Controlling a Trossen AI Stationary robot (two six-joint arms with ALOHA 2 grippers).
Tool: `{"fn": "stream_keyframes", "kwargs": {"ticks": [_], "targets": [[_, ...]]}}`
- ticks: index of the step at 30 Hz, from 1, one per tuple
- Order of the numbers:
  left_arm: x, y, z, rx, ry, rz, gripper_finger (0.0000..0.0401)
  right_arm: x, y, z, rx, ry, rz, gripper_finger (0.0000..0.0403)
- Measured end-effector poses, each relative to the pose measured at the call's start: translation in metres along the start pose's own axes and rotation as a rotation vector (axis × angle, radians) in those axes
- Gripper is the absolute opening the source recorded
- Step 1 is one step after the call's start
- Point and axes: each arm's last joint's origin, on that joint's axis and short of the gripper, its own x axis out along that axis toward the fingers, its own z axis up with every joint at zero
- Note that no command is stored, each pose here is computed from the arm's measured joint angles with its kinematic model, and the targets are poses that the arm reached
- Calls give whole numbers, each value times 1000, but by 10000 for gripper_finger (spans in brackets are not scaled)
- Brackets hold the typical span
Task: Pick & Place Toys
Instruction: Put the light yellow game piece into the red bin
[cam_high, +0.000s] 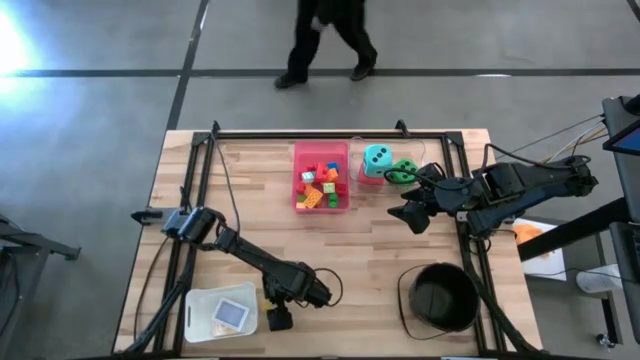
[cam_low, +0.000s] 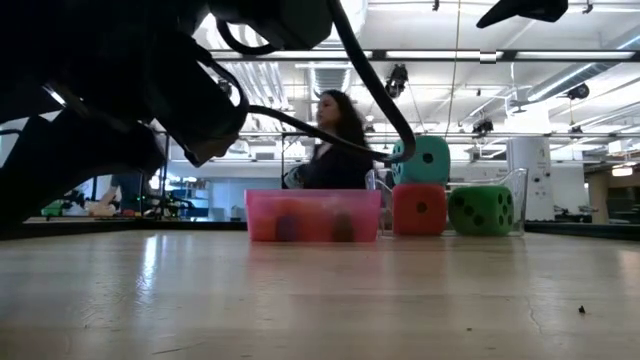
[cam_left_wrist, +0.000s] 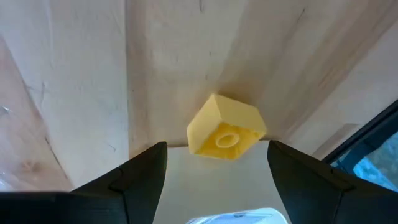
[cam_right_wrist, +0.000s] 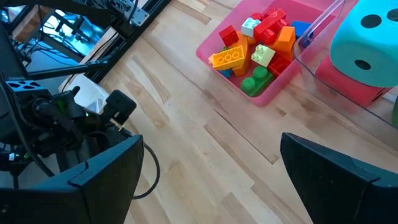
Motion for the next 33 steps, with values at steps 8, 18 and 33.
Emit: {"fn": "stream_keyframes", "kwargs": {"ticks": [8,18,33], "targets": [[3,-4,-3,39,-8,17,283,0,0,0,3,0,0,370],[5,-8,-5,50,-15,36,283,0,0,0,3,0,0,370],[13,-13,-5,34,-35,74,283,0,0,0,2,0,0,370]]}}
